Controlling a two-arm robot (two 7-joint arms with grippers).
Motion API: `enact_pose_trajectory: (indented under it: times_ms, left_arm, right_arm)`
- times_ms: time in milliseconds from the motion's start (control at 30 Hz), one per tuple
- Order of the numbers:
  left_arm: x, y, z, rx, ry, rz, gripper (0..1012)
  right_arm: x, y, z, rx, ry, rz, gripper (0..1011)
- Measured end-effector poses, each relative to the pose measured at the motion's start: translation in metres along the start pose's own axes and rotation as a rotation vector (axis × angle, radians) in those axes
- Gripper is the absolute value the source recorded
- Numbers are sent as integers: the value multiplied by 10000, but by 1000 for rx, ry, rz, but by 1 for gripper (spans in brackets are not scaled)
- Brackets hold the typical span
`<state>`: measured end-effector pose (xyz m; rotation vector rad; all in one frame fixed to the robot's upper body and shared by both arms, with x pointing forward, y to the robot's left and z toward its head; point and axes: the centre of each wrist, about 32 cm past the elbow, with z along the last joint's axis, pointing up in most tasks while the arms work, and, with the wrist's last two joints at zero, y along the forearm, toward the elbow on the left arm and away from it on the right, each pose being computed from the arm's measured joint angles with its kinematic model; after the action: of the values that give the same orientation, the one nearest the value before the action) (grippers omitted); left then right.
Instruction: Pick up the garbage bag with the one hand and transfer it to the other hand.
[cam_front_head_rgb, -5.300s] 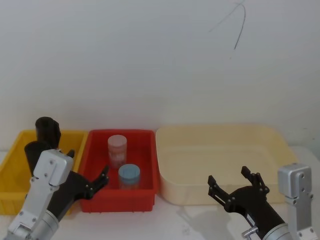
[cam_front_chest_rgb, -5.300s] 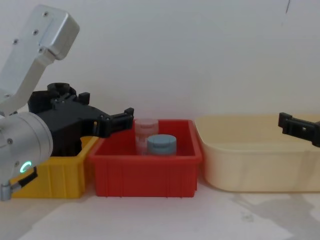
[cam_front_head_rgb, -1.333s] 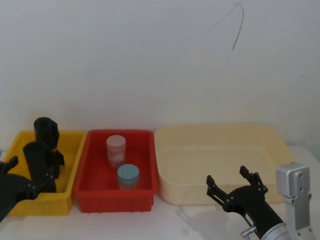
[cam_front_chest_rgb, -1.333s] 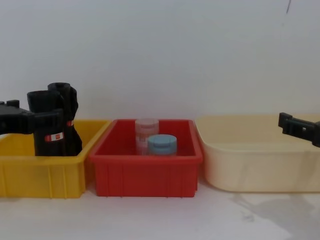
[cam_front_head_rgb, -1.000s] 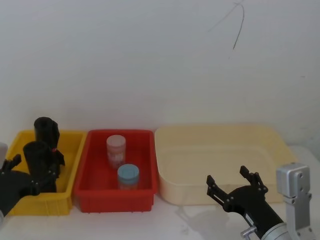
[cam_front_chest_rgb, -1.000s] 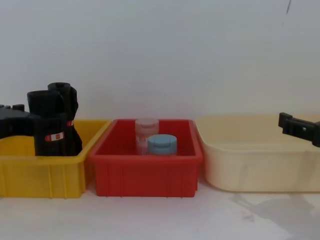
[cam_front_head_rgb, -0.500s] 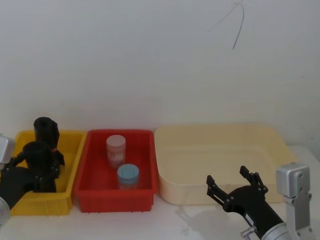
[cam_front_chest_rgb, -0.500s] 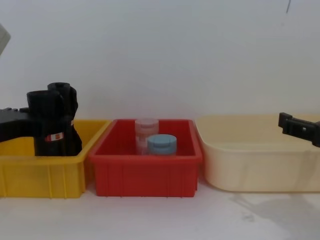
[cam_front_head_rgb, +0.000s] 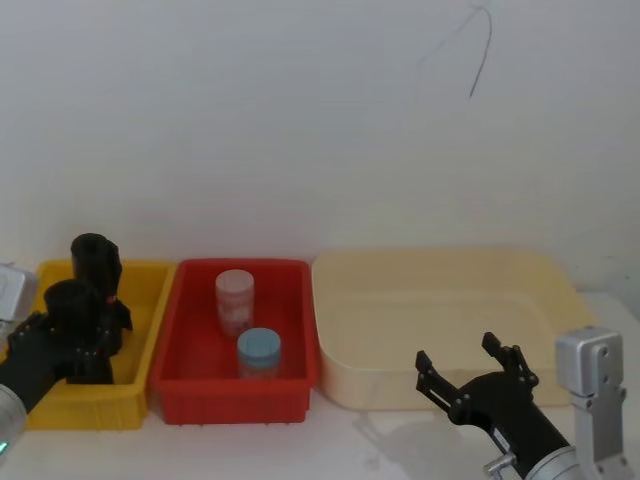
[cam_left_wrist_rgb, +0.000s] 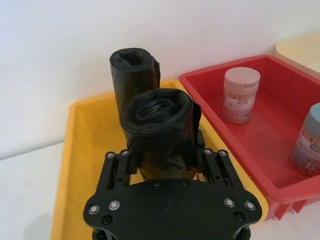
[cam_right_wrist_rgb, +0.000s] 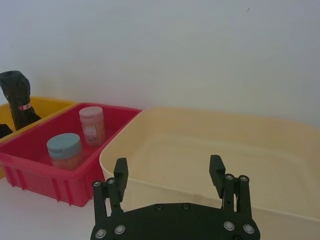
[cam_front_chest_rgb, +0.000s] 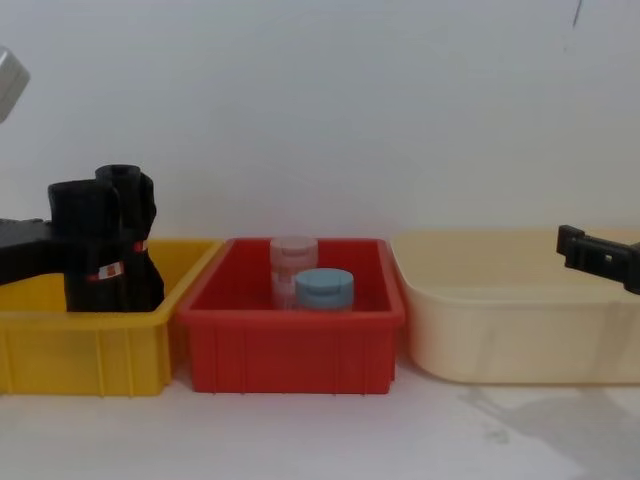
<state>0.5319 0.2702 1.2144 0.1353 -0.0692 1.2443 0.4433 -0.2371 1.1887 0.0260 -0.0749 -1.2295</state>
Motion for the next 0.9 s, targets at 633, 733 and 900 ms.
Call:
enact_pose_trajectory:
  times_ms: [633,733,900]
  left_arm:
    - [30,56,307,-60,-28,-36,463]
    - [48,54,484,-92,-32,-57,446]
    - [65,21,741,-137,-33,-91,427]
  right_arm:
    - [0,0,0,0,0,0,1001]
    - [0,0,0,0,0,0,1001]
    - [0,0,0,0,0,0,1001]
